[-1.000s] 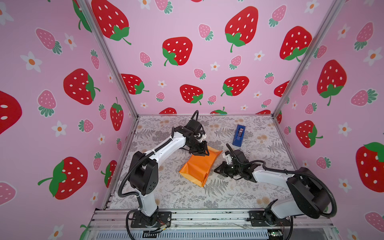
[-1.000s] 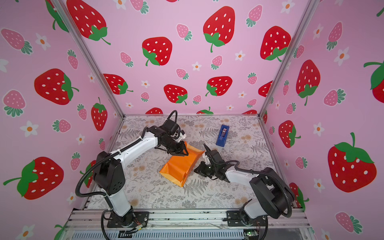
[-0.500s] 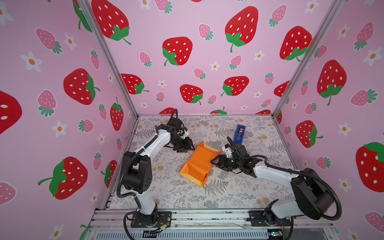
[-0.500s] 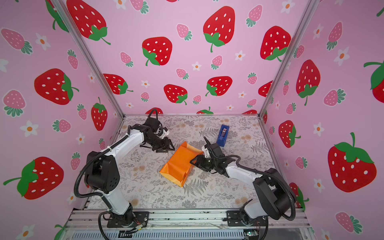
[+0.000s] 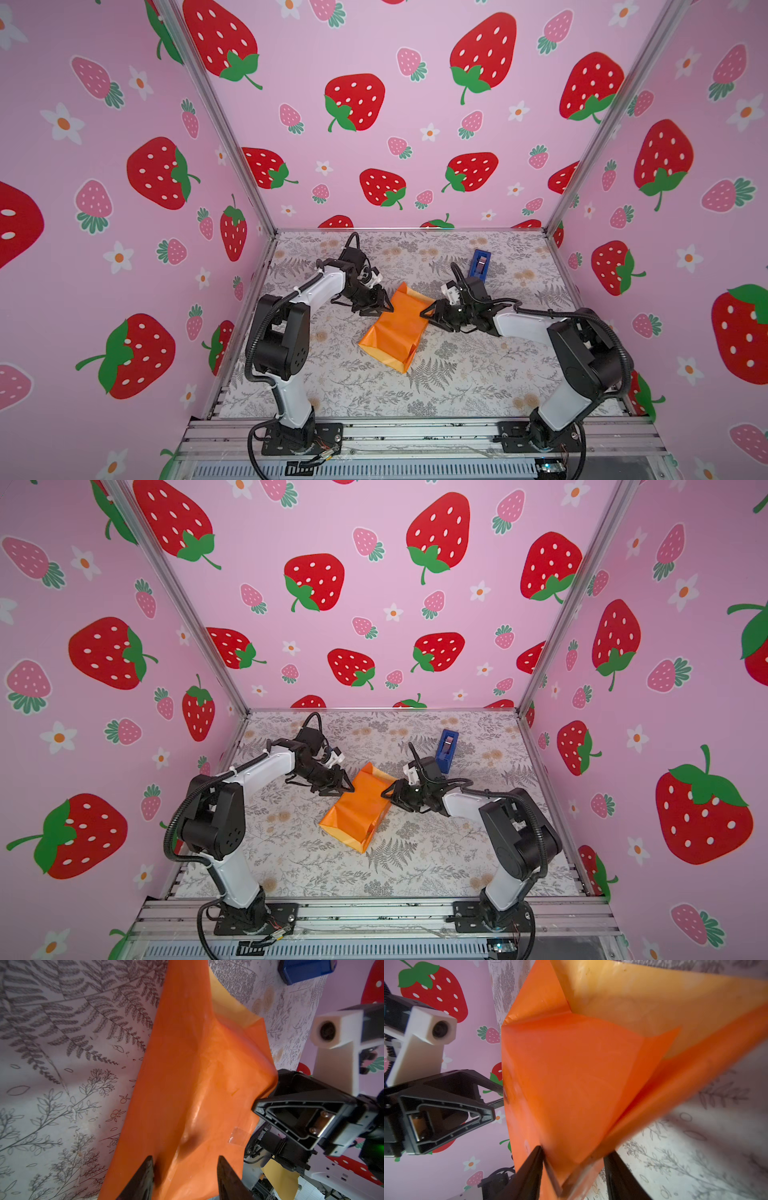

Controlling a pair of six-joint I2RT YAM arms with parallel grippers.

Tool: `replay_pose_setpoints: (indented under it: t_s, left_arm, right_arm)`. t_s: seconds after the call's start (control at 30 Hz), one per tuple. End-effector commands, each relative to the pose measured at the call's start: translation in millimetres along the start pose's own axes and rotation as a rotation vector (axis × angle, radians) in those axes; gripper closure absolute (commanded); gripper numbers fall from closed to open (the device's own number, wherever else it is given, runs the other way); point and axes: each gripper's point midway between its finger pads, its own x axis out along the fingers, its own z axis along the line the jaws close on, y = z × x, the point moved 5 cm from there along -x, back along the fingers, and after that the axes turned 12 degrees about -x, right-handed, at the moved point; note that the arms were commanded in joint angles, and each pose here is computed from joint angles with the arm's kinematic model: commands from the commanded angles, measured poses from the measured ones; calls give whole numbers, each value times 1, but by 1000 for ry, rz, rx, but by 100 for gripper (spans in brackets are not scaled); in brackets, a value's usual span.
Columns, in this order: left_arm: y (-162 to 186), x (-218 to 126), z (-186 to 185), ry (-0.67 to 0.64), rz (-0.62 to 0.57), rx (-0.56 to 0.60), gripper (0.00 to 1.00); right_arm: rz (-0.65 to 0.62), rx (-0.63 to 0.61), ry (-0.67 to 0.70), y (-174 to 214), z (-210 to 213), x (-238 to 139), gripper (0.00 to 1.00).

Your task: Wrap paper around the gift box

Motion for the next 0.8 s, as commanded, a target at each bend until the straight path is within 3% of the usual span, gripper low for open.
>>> replay_pose_setpoints:
  t_s: [0.0,0.3,0.57,0.7,0.77]
  left_arm:
    - [7,3,-10,46,4,-2,52]
    - [18,-6,-16,-13,-77,0,53]
    - [53,-46,-20,-211,-321,154,48]
    - [65,-77,-27,-168,-476,263,33]
    - [68,-92,-31,-136,-543,303,17]
  right_arm:
    - [0,-33,-24,-18,-3,5,59]
    - [3,-90,34,-40,-10,-5,61]
    - [-61,-204,93,-21,2,-47,49]
    - [-90,-226,77,-12,8,-61,49]
    - [-110,-242,77,-11,12,-67,49]
